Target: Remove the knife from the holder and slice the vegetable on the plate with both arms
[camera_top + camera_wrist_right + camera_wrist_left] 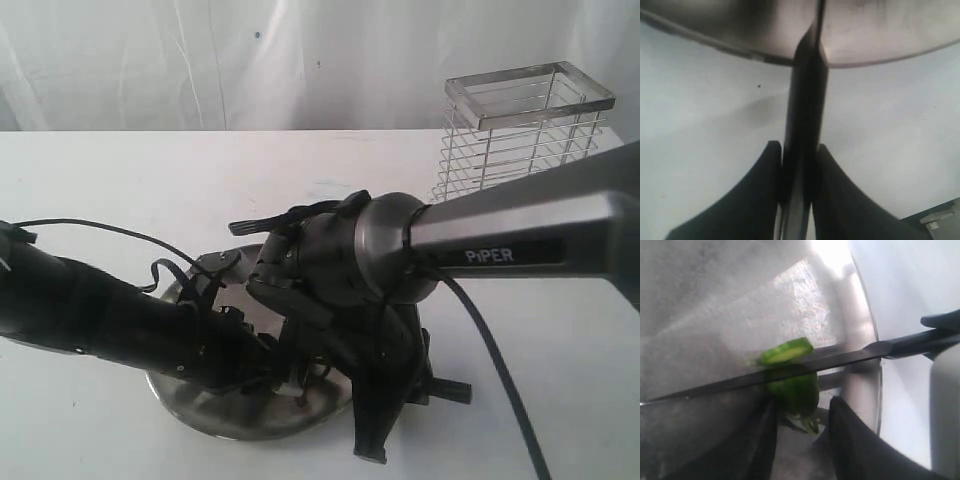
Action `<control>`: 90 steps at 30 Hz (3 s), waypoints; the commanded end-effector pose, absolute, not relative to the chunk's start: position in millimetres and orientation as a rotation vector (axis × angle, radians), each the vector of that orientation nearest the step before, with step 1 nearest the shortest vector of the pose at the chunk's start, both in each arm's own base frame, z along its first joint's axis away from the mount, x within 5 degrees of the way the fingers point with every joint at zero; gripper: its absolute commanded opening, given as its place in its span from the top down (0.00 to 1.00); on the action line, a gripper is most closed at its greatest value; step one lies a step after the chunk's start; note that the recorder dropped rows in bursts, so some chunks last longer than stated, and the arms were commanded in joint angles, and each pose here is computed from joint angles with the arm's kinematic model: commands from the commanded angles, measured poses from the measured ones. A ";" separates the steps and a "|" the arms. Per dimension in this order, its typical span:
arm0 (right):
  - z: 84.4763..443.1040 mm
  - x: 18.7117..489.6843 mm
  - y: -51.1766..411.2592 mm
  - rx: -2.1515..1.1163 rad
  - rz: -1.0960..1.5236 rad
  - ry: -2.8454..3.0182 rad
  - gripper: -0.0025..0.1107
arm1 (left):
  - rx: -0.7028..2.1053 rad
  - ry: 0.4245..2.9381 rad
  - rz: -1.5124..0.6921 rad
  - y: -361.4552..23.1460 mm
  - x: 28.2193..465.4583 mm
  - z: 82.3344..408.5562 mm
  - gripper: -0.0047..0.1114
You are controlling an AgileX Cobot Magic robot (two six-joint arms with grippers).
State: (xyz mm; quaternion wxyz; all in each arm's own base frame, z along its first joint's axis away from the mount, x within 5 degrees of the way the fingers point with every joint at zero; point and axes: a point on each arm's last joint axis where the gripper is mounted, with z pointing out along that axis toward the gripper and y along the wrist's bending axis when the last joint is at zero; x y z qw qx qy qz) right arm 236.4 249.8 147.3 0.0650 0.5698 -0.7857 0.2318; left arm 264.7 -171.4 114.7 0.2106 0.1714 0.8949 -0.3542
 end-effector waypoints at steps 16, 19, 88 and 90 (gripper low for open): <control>142.8 237.8 248.9 1.726 0.718 -2.347 0.98 | 0.291 2.638 -0.498 -138.5 265.4 96.4 0.88; 148.0 242.5 247.0 1.714 0.804 -2.386 0.98 | 0.290 2.608 -0.452 -134.1 263.8 107.1 0.88; 152.2 232.8 266.7 1.913 0.862 -2.257 0.98 | 0.401 2.373 -0.780 -136.5 220.8 170.6 0.65; 152.5 236.9 271.4 1.906 0.876 -2.284 0.98 | 0.403 2.371 -0.786 -136.9 220.6 170.8 0.65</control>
